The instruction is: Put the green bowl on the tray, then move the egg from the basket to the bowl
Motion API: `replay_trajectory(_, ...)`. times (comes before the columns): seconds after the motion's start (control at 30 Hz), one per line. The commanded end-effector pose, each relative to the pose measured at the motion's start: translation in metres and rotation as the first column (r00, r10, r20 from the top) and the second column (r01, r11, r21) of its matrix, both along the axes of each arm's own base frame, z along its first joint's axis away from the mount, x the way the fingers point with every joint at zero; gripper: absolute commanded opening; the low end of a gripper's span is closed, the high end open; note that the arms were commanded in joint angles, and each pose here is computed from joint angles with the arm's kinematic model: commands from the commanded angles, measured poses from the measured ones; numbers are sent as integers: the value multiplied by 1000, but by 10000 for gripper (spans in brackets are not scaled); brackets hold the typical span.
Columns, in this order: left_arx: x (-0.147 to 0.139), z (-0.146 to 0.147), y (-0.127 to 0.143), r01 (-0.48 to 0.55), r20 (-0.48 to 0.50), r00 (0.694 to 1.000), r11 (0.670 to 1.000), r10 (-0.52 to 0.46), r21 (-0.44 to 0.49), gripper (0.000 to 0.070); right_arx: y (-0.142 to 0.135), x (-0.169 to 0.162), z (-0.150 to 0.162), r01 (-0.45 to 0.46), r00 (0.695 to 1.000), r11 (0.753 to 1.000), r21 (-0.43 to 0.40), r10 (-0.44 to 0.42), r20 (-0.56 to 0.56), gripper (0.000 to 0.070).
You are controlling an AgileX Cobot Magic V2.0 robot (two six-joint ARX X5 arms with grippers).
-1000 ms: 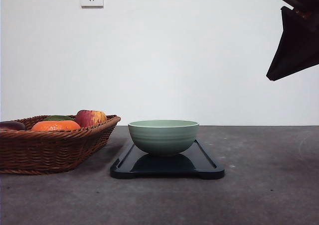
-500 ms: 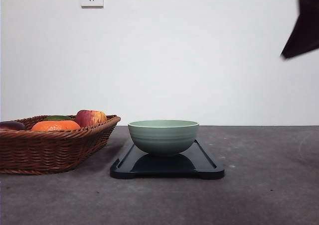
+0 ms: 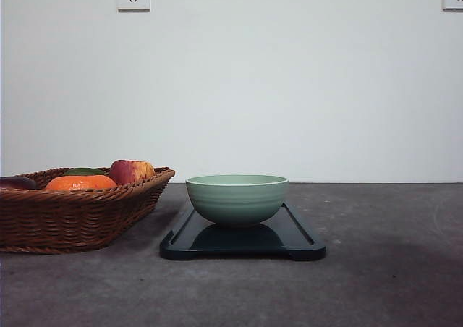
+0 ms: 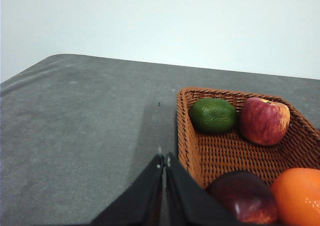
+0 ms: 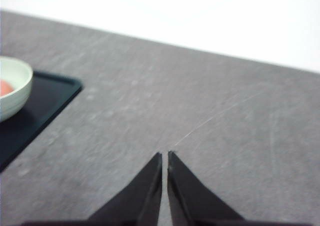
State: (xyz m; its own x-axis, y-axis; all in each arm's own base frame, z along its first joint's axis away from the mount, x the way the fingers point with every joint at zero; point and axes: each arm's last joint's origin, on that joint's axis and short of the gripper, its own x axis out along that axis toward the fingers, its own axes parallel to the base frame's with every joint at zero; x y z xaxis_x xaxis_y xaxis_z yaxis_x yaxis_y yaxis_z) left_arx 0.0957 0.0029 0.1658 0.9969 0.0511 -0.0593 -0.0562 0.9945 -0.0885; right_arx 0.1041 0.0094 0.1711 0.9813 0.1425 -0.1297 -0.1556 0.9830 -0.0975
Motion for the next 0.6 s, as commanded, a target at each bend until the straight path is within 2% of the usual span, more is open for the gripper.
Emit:
replay_trajectory(0.0, 1, -6, 0, -5, -13, 1000, 1000, 5, -1, 0, -1, -2, -2, 15, 999, 1000, -1, -14, 38, 10)
replay_trajectory(0.13, 1, -6, 0, -5, -13, 1000, 1000, 5, -1, 0, -5, -7, -9, 45, 995, 999, 5, -45, 90, 10)
replay_trajectory(0.57, 1, -6, 0, -5, -13, 1000, 1000, 5, -1, 0, -6, -7, -8, 55, 994, 998, 6, -56, 94, 10)
